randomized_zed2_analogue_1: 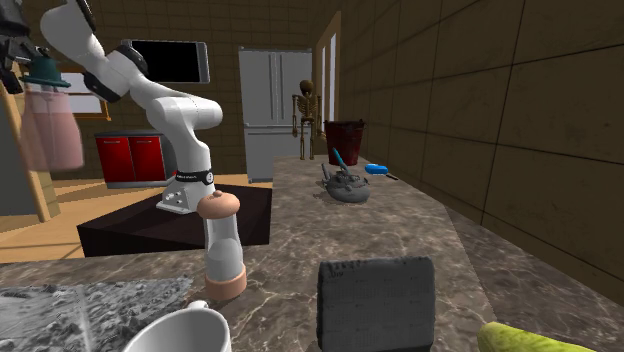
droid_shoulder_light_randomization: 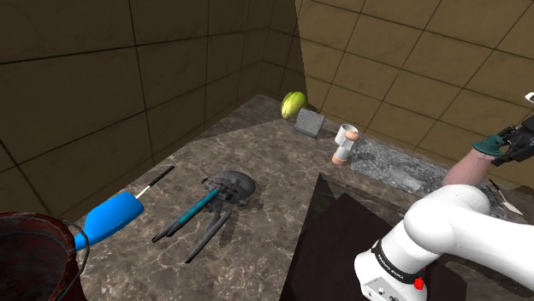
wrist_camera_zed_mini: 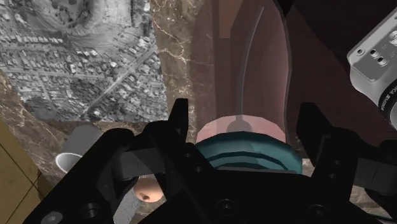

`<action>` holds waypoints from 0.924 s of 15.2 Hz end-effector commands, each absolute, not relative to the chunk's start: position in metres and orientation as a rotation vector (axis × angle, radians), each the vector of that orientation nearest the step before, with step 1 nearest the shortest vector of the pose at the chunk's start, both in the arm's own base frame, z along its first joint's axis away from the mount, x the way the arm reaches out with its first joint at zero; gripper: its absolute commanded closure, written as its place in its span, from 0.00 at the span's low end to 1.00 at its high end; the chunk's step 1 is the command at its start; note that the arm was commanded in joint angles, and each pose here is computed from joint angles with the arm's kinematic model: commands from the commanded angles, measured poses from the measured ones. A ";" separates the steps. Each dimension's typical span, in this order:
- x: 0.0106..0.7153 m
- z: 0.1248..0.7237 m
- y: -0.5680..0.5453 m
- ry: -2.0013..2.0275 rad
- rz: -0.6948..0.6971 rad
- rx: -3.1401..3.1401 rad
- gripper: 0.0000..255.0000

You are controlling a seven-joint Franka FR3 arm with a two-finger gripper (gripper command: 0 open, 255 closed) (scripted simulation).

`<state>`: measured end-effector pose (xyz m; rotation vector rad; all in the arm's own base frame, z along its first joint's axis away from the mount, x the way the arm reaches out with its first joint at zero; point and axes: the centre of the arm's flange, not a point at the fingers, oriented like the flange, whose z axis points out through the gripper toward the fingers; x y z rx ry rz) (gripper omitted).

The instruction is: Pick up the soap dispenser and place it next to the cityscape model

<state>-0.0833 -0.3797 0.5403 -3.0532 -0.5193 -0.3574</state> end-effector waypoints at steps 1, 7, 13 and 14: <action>-0.107 0.534 -0.395 -0.521 -0.355 -3.053 1.00; -0.170 0.519 -0.439 -0.521 -0.355 -3.053 1.00; -0.234 0.503 -0.484 -0.521 -0.355 -3.053 1.00; -0.245 0.501 -0.491 -0.521 -0.355 -3.053 1.00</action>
